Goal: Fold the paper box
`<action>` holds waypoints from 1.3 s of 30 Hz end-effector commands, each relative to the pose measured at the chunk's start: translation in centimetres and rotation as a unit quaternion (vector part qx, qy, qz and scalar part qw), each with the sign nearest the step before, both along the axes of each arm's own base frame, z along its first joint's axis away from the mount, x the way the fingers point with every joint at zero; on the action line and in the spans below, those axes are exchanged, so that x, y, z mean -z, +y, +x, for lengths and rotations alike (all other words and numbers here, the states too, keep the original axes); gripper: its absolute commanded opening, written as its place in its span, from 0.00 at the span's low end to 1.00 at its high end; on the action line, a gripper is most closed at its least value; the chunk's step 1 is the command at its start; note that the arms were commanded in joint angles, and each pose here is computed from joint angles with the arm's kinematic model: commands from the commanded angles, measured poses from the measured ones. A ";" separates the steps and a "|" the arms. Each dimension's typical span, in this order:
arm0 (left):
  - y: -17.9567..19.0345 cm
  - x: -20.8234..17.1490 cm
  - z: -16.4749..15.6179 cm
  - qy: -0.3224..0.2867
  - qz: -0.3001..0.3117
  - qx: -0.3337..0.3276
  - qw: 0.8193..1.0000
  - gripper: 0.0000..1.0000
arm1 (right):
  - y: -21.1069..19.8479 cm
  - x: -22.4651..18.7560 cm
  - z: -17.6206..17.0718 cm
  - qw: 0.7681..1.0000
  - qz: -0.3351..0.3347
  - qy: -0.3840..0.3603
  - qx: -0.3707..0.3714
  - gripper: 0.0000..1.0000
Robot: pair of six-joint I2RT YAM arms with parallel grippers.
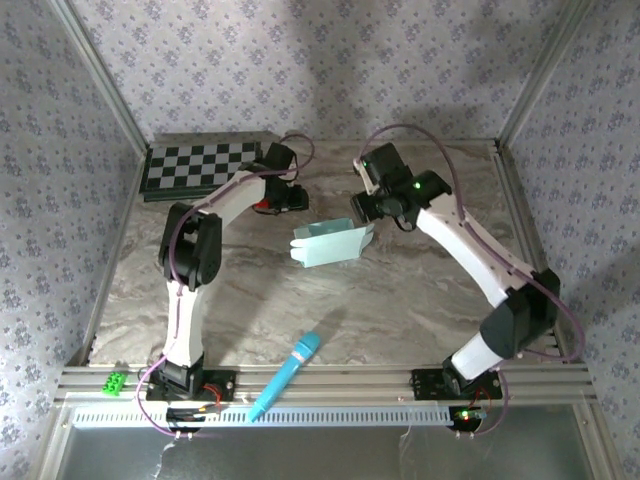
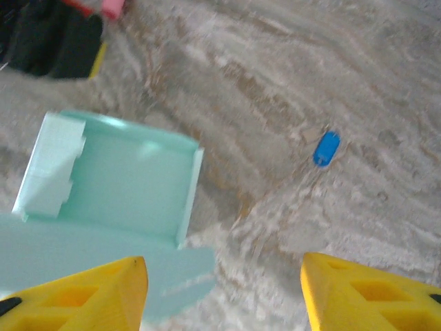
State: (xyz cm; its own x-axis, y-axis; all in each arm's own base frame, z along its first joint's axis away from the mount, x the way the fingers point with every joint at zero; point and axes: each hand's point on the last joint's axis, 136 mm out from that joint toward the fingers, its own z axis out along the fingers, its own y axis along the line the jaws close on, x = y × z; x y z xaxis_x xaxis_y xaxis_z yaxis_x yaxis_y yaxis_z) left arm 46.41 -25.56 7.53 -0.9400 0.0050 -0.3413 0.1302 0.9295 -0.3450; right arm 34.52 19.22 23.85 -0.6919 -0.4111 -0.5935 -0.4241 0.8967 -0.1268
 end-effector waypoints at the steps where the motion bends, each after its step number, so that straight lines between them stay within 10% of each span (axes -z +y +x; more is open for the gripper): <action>1: -0.8 -0.3 0.2 0.016 -0.006 0.024 1.000 0.29 | -0.6 1.1 -3.4 1.000 -0.002 0.022 0.005 0.61; 17: -1.7 4.0 -3.2 0.090 0.005 0.055 0.994 0.15 | 2.1 8.9 -7.9 0.993 0.080 0.077 0.039 0.42; 39: -0.7 3.2 -13.8 0.088 -0.037 -0.023 0.995 0.17 | 1.5 12.1 1.7 0.988 0.112 0.089 0.064 0.37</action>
